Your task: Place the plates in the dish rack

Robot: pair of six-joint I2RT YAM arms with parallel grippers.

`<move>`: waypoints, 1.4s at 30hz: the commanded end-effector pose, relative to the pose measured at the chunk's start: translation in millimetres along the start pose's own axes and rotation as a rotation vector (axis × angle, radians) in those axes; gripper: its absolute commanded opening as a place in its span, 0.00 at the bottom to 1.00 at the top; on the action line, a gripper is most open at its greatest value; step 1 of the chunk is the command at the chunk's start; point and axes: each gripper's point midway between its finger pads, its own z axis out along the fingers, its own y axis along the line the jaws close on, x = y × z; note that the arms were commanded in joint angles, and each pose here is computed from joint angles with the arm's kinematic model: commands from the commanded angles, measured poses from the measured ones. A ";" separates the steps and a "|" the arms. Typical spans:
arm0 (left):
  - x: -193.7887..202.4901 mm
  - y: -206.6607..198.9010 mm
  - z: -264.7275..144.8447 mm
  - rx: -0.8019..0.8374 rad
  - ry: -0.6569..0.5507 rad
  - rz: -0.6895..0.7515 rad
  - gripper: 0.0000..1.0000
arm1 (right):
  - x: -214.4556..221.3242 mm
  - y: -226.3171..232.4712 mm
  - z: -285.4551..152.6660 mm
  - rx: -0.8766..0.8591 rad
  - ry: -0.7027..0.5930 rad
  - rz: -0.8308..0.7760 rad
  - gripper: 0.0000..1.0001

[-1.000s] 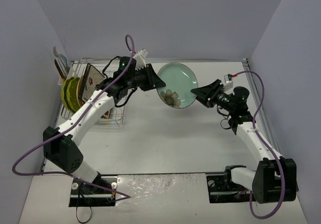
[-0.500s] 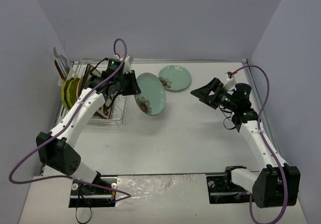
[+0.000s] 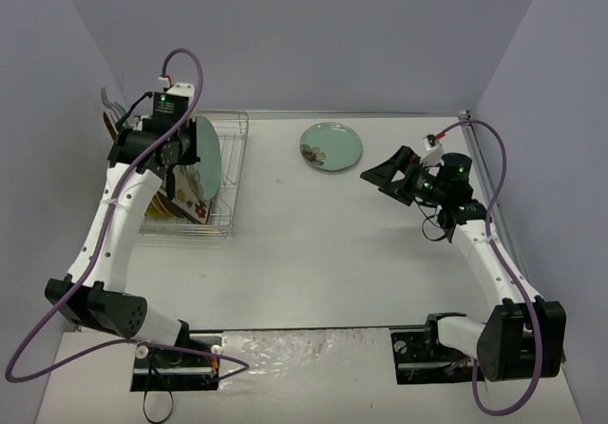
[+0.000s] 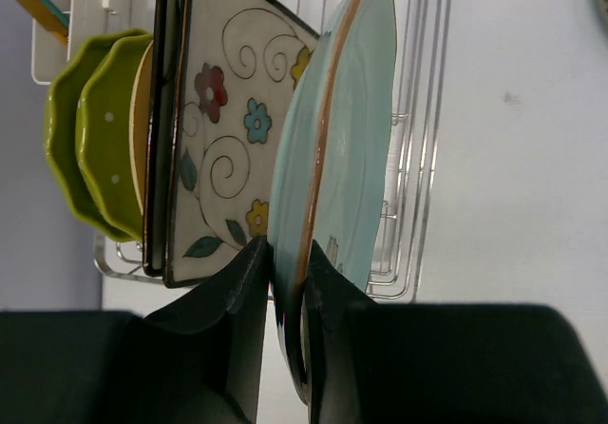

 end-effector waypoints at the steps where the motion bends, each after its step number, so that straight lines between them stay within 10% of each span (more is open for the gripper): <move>1: -39.3 26.5 -6.7 -0.123 -0.119 0.048 0.00 | -22.0 14.0 -0.3 -0.033 -0.060 -0.070 1.00; 30: 1.3 19.5 87.7 -0.105 0.029 0.077 0.00 | -10.2 -8.8 1.5 0.029 -0.056 -0.051 1.00; 42: 27.2 22.7 104.0 -0.097 0.082 0.041 0.21 | -32.2 -30.2 21.3 0.100 -0.116 -0.036 0.99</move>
